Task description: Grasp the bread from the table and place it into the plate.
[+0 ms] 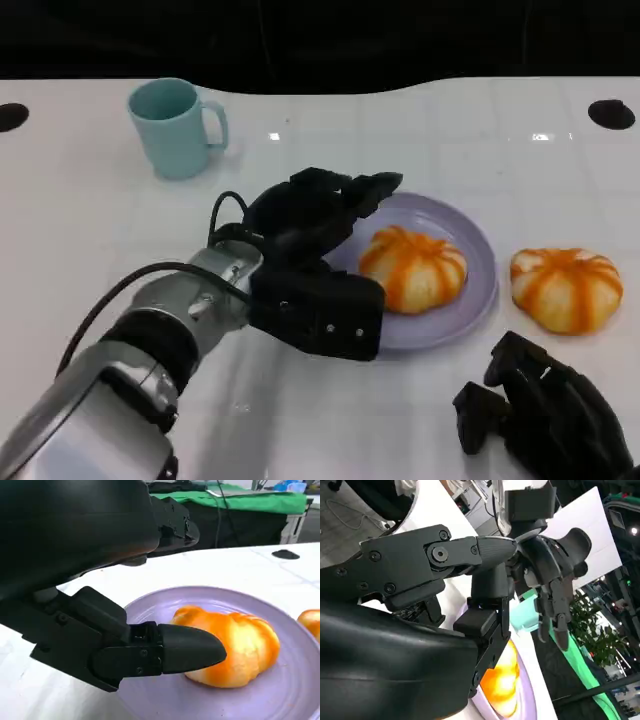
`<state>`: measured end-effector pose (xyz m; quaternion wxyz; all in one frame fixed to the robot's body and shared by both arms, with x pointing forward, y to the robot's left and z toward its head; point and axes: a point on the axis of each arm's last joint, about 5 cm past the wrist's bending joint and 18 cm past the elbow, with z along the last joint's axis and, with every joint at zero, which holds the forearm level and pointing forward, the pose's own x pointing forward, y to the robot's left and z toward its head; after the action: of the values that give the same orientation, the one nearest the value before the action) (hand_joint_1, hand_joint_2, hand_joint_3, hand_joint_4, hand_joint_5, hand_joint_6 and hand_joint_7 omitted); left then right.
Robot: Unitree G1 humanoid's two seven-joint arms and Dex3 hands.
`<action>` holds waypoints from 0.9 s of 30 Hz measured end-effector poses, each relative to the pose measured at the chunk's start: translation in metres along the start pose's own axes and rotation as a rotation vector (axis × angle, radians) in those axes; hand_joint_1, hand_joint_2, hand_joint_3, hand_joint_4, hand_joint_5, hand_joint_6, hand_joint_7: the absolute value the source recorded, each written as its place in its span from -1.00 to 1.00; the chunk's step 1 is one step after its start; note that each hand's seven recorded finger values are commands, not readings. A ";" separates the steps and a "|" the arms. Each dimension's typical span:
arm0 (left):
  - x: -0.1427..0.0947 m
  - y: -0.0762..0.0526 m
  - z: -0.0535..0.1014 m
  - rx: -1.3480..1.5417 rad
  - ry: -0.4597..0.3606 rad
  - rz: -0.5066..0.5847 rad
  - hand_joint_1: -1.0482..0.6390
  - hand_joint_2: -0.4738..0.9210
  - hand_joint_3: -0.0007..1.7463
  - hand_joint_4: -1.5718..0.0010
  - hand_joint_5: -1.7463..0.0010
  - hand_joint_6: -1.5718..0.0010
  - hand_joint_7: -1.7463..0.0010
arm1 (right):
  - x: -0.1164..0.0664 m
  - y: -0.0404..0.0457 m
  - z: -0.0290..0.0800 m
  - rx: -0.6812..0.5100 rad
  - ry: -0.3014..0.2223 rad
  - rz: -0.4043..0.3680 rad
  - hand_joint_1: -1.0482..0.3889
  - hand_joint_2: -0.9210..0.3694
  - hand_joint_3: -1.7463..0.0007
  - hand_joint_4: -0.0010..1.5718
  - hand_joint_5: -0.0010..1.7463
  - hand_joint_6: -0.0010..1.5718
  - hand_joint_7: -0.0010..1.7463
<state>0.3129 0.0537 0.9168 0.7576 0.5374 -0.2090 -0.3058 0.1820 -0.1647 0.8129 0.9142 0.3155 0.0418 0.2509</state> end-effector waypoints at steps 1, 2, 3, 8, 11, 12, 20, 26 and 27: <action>-0.002 0.000 -0.001 -0.031 -0.013 0.015 -1.00 1.00 -0.32 1.00 0.00 0.98 0.45 | 0.000 0.0001 0.000 0.000 0.000 0.000 -0.31 -1.00 0.73 -0.02 0.94 -0.14 0.66; -0.006 0.000 -0.002 -0.086 -0.026 0.040 -1.00 1.00 -0.32 1.00 -0.15 0.99 0.27 | 0.000 0.0002 0.000 -0.001 0.000 0.001 -0.31 -1.00 0.73 -0.02 0.94 -0.14 0.66; -0.009 -0.002 -0.003 -0.133 -0.039 0.058 -1.00 1.00 -0.33 1.00 -0.34 1.00 0.08 | 0.000 0.0001 0.000 -0.001 0.000 0.000 -0.31 -1.00 0.73 -0.02 0.95 -0.14 0.66; -0.031 -0.014 -0.010 -0.437 -0.074 0.180 -1.00 1.00 -0.48 0.64 -0.72 0.76 -0.42 | -0.001 0.0005 0.000 -0.002 0.000 0.001 -0.31 -1.00 0.71 -0.03 0.95 -0.15 0.67; -0.047 -0.022 -0.016 -0.654 -0.095 0.249 -0.99 1.00 -0.61 0.26 -0.55 0.38 -0.24 | -0.001 0.0004 0.000 -0.002 -0.001 0.000 -0.31 -1.00 0.71 -0.03 0.95 -0.15 0.67; -0.051 -0.024 -0.017 -0.718 -0.103 0.265 -0.99 1.00 -0.64 0.18 -0.52 0.28 -0.19 | -0.001 0.0005 0.000 -0.002 -0.001 0.001 -0.31 -1.00 0.72 -0.03 0.94 -0.15 0.68; -0.074 -0.044 -0.015 -1.153 -0.173 0.363 -1.00 1.00 -0.81 -0.46 -0.45 -0.47 -0.13 | 0.000 0.0011 0.001 -0.005 -0.003 0.005 -0.32 -1.00 0.73 -0.02 0.95 -0.15 0.69; -0.096 -0.062 -0.010 -1.507 -0.157 0.337 -1.00 0.95 -0.98 -0.72 -0.28 -0.77 0.23 | -0.001 0.0010 0.001 0.002 -0.002 0.005 -0.32 -1.00 0.73 -0.02 0.96 -0.14 0.69; -0.101 -0.065 -0.009 -1.554 -0.158 0.319 -1.00 0.95 -0.98 -0.74 -0.26 -0.80 0.25 | -0.001 0.0011 0.000 0.003 -0.003 0.007 -0.32 -1.00 0.73 -0.02 0.96 -0.14 0.69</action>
<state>0.2301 0.1143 0.8538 0.9330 -0.2043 -0.0636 -0.2893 0.1809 -0.1647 0.8139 0.9130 0.3171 0.0399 0.2534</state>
